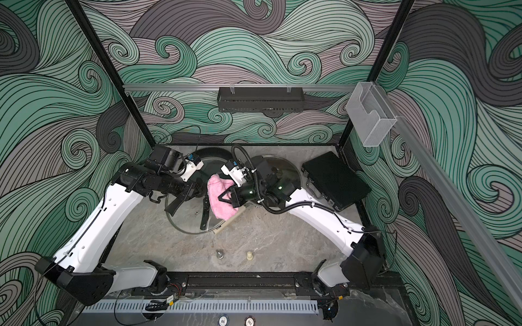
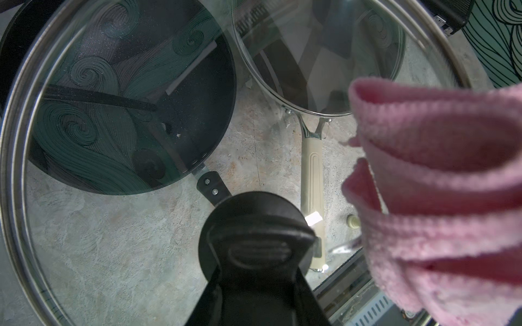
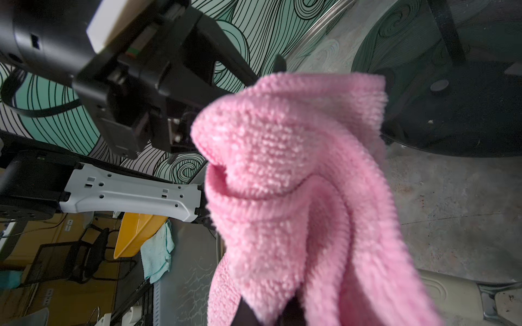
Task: Wipe the pot lid with a cloth
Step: Wipe the pot lid.
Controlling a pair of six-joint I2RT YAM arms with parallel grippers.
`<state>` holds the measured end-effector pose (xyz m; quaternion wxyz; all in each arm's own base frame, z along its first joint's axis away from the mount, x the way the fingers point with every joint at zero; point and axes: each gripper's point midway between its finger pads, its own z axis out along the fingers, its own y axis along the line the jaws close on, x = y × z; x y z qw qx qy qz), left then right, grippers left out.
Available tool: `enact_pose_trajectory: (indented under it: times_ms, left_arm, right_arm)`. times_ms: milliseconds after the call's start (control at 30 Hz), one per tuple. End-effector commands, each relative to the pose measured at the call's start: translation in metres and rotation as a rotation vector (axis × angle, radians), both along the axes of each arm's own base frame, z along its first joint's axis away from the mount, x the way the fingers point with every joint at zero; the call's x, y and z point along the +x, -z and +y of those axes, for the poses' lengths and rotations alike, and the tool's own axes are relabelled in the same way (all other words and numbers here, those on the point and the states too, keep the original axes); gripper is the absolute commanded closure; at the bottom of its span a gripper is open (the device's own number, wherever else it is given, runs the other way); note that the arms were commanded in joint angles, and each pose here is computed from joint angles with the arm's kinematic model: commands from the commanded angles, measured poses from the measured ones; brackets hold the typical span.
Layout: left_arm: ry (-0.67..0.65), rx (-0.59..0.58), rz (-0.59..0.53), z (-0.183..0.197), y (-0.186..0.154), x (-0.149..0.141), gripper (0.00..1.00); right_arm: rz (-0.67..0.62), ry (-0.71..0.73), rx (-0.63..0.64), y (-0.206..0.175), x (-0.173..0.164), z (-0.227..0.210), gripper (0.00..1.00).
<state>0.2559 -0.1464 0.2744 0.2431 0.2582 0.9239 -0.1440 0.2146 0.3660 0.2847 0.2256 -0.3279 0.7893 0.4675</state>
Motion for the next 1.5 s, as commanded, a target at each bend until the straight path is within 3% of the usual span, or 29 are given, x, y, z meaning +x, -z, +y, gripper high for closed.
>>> enact_pose_trajectory:
  times_ms: [0, 200, 500, 800, 1467]
  left_arm:
    - [0.094, -0.122, -0.172, -0.022, -0.05, 0.003, 1.0]
    - [0.209, -0.113, -0.211, -0.036, -0.051, -0.017, 1.0]
    - [0.277, -0.074, -0.213, -0.041, -0.043, -0.032, 1.0]
    - [0.382, -0.038, -0.232, -0.058, -0.036, -0.045, 1.0]
    - [0.478, 0.064, -0.271, -0.084, -0.027, -0.039, 1.0]
  right_arm:
    - [0.04, 0.059, -0.047, 0.014, 0.009, -0.013, 1.0]
    - [0.053, 0.097, -0.024, 0.008, 0.035, -0.014, 1.0]
    - [0.042, 0.131, 0.011, -0.004, 0.073, -0.02, 1.0]
    - [0.033, 0.07, 0.039, -0.011, 0.089, -0.003, 1.0]
    - [0.044, -0.124, 0.076, -0.013, 0.065, 0.053, 1.0]
